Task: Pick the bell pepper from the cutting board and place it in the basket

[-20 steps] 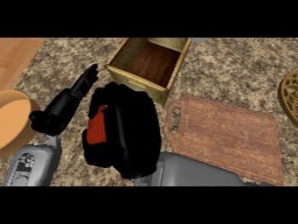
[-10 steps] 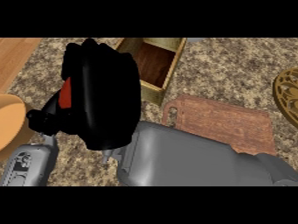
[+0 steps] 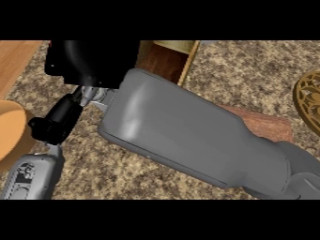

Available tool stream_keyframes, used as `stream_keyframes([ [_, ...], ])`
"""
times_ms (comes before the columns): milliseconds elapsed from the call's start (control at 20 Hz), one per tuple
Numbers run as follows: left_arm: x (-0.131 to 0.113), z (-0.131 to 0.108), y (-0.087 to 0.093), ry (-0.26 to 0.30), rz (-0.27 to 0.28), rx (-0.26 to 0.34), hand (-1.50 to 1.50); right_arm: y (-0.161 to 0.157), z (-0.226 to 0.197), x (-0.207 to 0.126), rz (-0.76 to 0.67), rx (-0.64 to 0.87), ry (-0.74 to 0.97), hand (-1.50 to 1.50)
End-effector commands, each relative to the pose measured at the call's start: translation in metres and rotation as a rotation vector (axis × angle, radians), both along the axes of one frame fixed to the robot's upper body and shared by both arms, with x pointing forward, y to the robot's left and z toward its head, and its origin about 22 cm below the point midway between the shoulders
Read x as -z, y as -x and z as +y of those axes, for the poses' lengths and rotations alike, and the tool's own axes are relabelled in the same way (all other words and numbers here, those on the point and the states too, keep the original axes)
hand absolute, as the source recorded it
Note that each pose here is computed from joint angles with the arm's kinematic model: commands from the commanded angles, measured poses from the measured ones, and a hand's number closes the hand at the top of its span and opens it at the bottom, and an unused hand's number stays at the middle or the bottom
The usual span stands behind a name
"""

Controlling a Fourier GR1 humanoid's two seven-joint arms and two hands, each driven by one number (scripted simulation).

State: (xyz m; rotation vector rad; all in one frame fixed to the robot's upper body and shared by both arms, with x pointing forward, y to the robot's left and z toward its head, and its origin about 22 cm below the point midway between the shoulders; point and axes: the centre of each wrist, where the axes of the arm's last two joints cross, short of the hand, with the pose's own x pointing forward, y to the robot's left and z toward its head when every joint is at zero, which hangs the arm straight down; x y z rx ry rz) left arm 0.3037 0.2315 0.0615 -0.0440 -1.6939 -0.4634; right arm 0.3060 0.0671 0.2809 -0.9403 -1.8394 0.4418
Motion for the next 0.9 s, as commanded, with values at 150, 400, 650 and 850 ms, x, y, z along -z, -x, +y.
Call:
stream_keyframes([
  [150, 0.003, 0.0, 0.001, 0.015, -0.001, -0.035, 0.0, -0.031, 0.005, -0.023, 0.021, 0.221, -0.211, 1.5],
  [400, -0.008, 0.013, 0.004, 0.001, -0.022, -0.039, 0.0, -0.049, 0.003, -0.041, 0.019, 0.296, -0.227, 1.5],
  [650, 0.001, 0.016, 0.009, 0.0, 0.0, -0.071, 0.0, -0.08, -0.017, -0.022, 0.074, 0.326, -0.244, 1.5],
  [850, 0.002, 0.025, 0.018, 0.008, 0.005, -0.068, 0.0, -0.085, -0.02, -0.013, 0.114, 0.313, -0.234, 1.5],
])
